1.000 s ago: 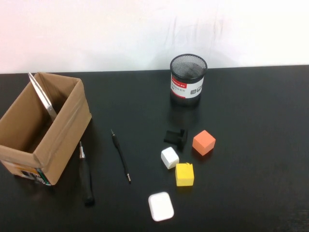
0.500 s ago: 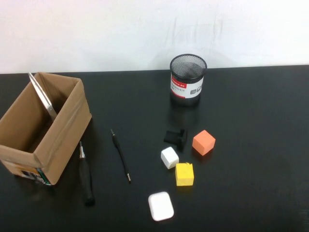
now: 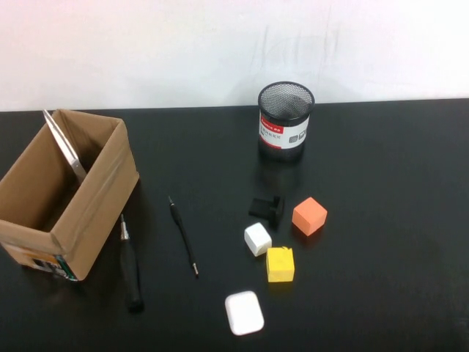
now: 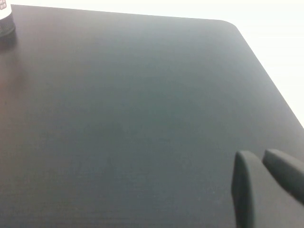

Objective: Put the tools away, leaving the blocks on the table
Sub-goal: Pick up the long Screwdriver from the table

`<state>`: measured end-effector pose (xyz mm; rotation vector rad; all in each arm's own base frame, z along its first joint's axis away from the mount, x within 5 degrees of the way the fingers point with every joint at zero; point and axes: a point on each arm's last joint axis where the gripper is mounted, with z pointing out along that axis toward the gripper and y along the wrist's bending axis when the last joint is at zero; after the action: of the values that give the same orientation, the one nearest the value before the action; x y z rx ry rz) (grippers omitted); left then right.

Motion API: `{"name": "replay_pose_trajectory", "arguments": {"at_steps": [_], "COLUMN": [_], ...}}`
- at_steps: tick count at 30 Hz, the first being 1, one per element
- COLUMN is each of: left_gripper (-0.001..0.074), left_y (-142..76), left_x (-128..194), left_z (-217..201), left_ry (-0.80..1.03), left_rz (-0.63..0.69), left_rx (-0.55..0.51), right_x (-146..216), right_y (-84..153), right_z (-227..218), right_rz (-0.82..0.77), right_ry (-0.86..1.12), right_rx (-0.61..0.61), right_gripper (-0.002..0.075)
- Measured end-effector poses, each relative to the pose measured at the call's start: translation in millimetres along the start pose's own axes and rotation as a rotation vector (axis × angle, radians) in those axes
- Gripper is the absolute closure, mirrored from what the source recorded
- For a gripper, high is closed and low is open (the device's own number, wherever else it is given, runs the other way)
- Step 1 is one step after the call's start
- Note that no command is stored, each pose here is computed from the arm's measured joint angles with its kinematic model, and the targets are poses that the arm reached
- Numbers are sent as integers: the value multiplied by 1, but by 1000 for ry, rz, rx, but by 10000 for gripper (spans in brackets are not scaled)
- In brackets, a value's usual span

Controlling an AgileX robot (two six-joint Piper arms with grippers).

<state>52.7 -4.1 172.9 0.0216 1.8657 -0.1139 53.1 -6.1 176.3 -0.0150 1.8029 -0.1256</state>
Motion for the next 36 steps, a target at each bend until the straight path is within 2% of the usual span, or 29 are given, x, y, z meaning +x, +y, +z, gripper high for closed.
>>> {"name": "replay_pose_trajectory", "arguments": {"at_steps": [19,22,27,36], "left_gripper": [738,738,738,738], "left_y": [0,-1,-4,-7], "left_x": [0,-1,-17,-62], "left_z": [0,0,-1,-25], "left_ry": [0,-20,-195,-764], "left_rz": [0,-37,-117,-99], "left_rx": [0,11,53,127], "right_x": [0,0,0,0], "right_y": [0,0,0,0], "right_z": [0,0,0,0], "right_rz": [0,0,0,0], "right_ry": [0,0,0,0], "right_rx": [0,0,0,0], "right_gripper": [729,729,729,729]}}
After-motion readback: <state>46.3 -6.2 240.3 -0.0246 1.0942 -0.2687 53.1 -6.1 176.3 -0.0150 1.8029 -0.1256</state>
